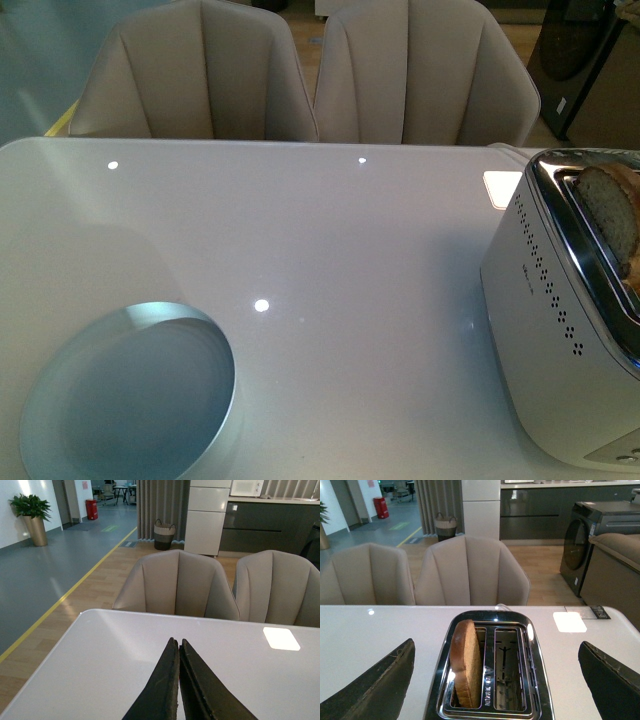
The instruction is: Left arm holds plate, right arm toasts bread
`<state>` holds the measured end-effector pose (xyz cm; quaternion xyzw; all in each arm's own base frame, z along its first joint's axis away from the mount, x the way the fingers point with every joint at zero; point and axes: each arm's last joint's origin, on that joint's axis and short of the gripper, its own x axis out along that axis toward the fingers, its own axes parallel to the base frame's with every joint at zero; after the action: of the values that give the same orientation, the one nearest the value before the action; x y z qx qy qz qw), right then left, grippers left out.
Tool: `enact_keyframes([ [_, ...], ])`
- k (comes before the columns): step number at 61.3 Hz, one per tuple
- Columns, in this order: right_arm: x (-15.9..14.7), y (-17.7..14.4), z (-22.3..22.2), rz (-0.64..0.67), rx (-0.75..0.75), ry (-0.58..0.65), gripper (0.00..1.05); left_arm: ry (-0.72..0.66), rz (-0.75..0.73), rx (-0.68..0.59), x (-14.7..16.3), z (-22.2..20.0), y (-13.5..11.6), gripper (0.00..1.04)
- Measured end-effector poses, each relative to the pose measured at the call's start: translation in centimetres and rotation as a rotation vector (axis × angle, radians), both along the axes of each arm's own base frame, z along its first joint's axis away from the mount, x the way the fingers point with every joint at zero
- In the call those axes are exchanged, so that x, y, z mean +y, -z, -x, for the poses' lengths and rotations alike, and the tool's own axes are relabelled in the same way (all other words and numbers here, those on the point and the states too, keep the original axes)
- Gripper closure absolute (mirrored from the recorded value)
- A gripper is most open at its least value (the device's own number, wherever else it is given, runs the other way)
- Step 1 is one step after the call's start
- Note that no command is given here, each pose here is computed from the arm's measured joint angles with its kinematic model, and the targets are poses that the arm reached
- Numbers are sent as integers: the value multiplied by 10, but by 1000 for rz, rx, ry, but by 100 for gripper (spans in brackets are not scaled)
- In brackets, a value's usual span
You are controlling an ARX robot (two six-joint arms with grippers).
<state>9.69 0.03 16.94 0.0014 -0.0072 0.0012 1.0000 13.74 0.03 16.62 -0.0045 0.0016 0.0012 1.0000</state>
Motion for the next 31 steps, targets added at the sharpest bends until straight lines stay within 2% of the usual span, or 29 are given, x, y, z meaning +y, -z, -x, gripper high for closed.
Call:
enact_keyframes([
  [31,0,0,0,0,0,0,9,0,0,-17,0,20,-5,102],
])
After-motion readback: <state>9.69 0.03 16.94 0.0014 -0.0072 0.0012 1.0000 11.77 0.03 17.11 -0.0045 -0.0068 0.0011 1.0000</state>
